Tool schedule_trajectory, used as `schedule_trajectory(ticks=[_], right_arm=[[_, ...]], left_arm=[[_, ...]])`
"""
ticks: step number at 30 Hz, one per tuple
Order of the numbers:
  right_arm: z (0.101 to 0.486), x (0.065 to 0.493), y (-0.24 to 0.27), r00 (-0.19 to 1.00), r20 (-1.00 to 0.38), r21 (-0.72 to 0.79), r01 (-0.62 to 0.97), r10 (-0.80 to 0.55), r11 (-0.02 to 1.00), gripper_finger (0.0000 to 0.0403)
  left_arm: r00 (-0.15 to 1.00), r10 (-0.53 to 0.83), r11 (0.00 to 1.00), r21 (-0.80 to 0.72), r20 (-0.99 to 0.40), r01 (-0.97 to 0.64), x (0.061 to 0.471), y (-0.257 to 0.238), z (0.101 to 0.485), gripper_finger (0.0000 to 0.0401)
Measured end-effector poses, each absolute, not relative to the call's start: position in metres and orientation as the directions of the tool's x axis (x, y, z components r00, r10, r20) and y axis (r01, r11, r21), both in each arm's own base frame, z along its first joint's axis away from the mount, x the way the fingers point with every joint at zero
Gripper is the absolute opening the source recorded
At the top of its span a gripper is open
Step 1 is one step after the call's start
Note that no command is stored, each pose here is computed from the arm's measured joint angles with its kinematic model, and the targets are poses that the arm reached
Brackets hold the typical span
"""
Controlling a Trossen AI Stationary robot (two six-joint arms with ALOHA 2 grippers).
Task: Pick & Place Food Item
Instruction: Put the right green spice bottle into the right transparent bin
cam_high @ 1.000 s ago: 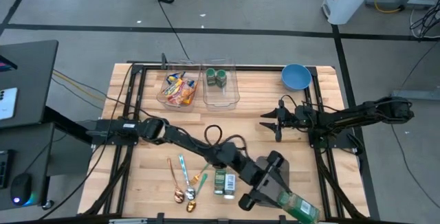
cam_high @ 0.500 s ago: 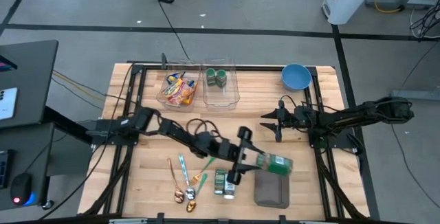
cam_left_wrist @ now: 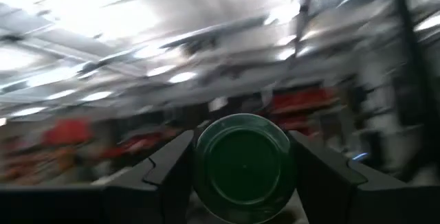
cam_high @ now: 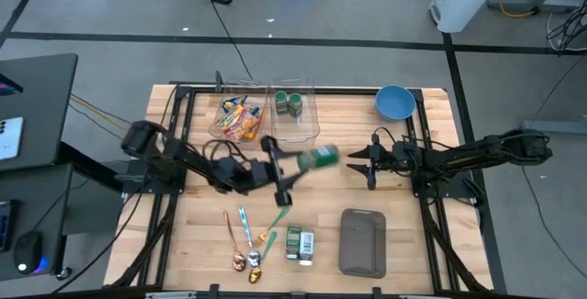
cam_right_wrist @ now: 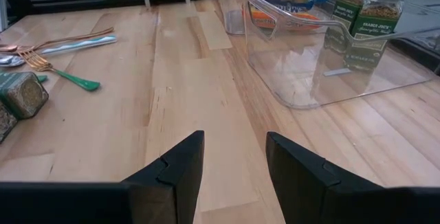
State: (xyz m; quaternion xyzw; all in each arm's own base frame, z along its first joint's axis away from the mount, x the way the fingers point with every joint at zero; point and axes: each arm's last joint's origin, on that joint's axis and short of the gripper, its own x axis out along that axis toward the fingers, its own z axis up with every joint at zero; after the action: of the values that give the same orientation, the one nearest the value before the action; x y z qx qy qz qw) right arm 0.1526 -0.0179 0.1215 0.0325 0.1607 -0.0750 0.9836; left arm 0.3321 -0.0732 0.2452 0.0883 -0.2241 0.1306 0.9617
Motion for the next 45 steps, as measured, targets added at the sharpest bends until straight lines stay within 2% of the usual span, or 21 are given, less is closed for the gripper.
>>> schedule_trajectory(ticks=[4,7,14,22,29,36,45], right_arm=[[0.121,0.153,-0.018,0.937,-0.321,0.040,0.158,-0.137,0.987,0.0167],[0.121,0.153,-0.018,0.937,-0.321,0.041,0.159,-0.137,0.987,0.0167],[0.121,0.152,-0.018,0.936,-0.324,0.041,0.159,-0.137,0.986,0.0167],[0.121,0.152,-0.018,0.934,-0.331,0.035,0.157,-0.137,0.987,0.0167],[0.120,0.152,-0.018,0.934,-0.331,0.035,0.157,-0.137,0.987,0.0167],[0.121,0.152,-0.018,0.934,-0.330,0.034,0.157,-0.137,0.987,0.0167],[0.121,0.152,-0.018,0.934,-0.331,0.039,0.159,-0.137,0.987,0.0167]], left_arm=[[0.857,0.384,0.887,0.120,0.345,-0.446,0.323,-0.046,0.245,0.0212],[0.847,0.496,0.830,0.184,0.192,-0.527,0.323,-0.024,0.242,0.0212],[0.766,0.631,0.768,0.237,-0.124,-0.595,0.313,0.035,0.249,0.0212],[0.703,0.583,0.803,0.160,-0.407,-0.574,0.295,0.096,0.248,0.0212],[0.681,0.500,0.832,0.077,-0.535,-0.550,0.286,0.118,0.247,0.0212],[0.676,0.441,0.852,0.039,-0.590,-0.522,0.299,0.125,0.241,0.0212],[0.537,0.398,0.847,0.073,-0.744,-0.527,0.327,0.144,0.224,0.0212]])
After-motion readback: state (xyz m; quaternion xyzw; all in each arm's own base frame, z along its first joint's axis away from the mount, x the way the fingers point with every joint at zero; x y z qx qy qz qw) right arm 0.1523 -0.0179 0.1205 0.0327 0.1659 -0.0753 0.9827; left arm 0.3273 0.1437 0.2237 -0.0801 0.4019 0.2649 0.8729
